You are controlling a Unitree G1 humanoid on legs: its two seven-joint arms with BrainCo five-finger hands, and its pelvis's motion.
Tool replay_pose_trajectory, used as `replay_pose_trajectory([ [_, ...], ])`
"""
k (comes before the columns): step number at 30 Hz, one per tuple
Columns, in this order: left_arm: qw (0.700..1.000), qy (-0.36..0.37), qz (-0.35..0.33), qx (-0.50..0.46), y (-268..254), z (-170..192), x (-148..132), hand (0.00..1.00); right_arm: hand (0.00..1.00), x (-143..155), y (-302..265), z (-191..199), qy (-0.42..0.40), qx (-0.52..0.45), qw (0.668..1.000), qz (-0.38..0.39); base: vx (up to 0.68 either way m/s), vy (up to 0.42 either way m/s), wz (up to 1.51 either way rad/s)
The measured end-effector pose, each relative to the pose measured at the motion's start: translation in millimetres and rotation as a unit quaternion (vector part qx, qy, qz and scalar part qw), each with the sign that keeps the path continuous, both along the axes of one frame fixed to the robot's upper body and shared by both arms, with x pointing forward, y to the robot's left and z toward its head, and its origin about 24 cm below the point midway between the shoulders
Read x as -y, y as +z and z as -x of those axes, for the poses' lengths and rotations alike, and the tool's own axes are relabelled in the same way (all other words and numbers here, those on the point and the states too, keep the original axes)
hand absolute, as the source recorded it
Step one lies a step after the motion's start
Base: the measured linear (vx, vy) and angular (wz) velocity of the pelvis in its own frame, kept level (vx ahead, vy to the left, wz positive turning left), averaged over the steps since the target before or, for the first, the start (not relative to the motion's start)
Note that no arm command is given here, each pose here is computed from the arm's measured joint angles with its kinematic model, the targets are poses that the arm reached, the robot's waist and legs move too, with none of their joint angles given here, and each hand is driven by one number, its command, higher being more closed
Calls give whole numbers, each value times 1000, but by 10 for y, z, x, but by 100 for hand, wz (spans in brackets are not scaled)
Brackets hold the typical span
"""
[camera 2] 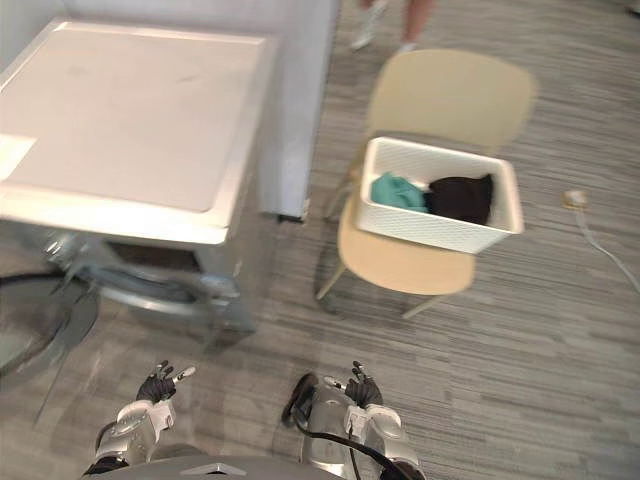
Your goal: Pick up the laundry basket with both hands and put the clothes into the washing machine.
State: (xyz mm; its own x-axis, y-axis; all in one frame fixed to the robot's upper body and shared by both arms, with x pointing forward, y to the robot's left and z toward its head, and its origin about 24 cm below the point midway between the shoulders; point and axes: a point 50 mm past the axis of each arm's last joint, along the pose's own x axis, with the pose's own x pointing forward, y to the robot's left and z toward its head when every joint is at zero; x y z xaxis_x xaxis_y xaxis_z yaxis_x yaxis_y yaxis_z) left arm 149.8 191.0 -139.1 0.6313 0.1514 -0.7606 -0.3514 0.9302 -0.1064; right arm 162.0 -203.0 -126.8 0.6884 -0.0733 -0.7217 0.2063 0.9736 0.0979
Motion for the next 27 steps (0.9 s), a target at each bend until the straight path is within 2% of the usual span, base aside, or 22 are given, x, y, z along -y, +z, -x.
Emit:
replay_pose_trajectory([
  [6,999,22,23,-25,-85,209,108,0,0,17,-71,156,51,-34,998,33,141,-168,-125],
  [11,999,22,21,-39,-121,341,106,0,0,60,-104,229,54,-51,996,41,72,70,-104],
  [16,997,41,48,-51,-161,428,259,0,0,71,-100,181,72,-55,994,54,96,140,-110],
  [21,999,15,33,-33,-111,241,227,0,0,-4,-115,207,66,-54,995,42,109,143,10],
  [23,999,-16,13,-33,-93,173,187,0,0,-128,-54,115,71,-24,997,30,89,48,4],
  [27,999,-28,5,-45,-113,191,220,0,0,-145,88,27,64,27,997,33,60,-121,24],
])
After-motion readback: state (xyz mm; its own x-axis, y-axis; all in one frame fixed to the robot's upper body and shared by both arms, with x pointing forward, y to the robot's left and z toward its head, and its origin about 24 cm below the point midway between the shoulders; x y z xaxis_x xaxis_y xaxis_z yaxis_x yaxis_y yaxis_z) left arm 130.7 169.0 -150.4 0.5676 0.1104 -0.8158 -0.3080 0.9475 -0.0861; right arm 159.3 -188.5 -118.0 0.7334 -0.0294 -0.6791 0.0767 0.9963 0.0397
